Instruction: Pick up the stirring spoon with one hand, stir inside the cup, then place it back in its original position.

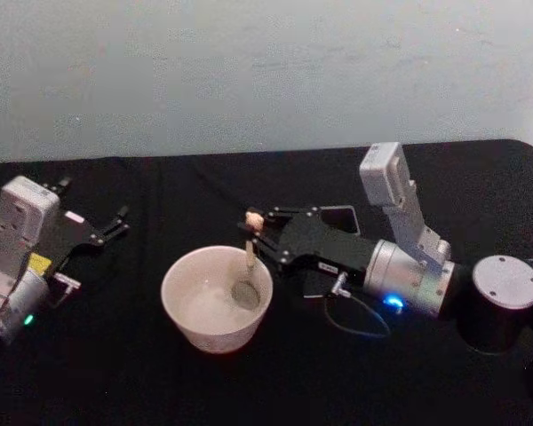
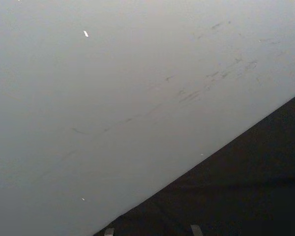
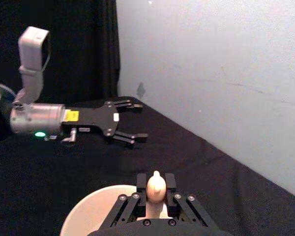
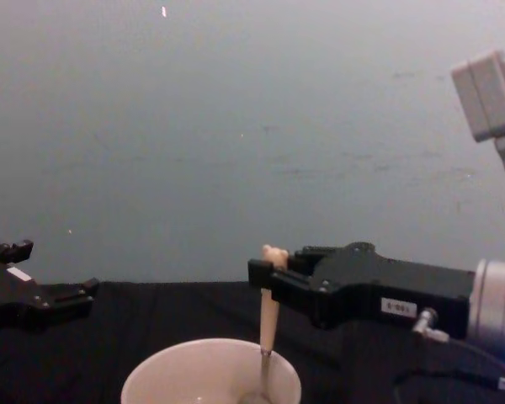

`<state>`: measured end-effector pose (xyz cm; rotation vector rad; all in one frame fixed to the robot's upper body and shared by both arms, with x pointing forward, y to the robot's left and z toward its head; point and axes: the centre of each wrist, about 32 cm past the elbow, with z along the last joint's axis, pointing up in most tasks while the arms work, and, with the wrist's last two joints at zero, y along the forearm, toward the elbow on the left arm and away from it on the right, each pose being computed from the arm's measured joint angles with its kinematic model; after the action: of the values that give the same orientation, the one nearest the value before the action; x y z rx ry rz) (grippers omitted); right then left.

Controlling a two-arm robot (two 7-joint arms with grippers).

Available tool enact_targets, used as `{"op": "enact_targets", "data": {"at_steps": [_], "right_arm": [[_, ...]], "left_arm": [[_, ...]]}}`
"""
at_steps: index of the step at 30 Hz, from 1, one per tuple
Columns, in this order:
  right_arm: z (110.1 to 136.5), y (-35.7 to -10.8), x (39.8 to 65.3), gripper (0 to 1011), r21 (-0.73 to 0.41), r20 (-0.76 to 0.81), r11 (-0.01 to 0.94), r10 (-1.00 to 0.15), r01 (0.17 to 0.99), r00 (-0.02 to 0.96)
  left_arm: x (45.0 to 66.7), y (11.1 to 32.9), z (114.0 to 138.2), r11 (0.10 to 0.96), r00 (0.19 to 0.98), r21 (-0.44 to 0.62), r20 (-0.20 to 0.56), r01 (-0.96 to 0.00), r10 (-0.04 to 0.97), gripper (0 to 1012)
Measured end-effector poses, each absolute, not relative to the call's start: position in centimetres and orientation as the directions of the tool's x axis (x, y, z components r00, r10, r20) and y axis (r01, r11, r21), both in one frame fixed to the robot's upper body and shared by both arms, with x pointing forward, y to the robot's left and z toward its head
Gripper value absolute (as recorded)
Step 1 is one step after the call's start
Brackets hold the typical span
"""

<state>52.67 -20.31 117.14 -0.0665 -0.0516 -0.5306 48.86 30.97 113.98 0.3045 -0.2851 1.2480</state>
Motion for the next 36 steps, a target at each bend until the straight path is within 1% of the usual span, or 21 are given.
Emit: {"op": "enact_targets", "data": {"at_steps": [11, 18, 19, 26, 31, 36], "right_arm": [[117.5, -20.9, 50.9, 215, -0.045, 0.061, 0.901, -0.429, 0.432, 0.901], [117.7, -20.2, 50.5, 215, -0.04, 0.063, 0.914, -0.401, 0.404, 0.914], [117.8, -19.9, 50.6, 215, -0.036, 0.065, 0.916, -0.398, 0.4, 0.915], [118.1, -18.8, 51.1, 215, -0.023, 0.071, 0.912, -0.407, 0.409, 0.911], [118.2, -17.8, 52.1, 215, -0.016, 0.076, 0.898, -0.438, 0.44, 0.896], [118.1, -17.6, 52.8, 214, -0.019, 0.075, 0.883, -0.467, 0.47, 0.881]], "left_arm": [[48.9, 31.0, 114.0, 0.287, 0.292, 0.07, 0.374, -0.955, 0.88, 1001], [48.9, 31.0, 114.0, 0.287, 0.292, 0.07, 0.374, -0.955, 0.88, 1001], [48.9, 31.0, 114.0, 0.287, 0.292, 0.07, 0.374, -0.955, 0.88, 1001], [48.9, 31.0, 114.0, 0.287, 0.292, 0.07, 0.374, -0.955, 0.88, 1001], [48.9, 31.0, 114.0, 0.287, 0.292, 0.07, 0.374, -0.955, 0.88, 1001], [48.9, 31.0, 114.0, 0.287, 0.292, 0.07, 0.374, -0.955, 0.88, 1001]]}}
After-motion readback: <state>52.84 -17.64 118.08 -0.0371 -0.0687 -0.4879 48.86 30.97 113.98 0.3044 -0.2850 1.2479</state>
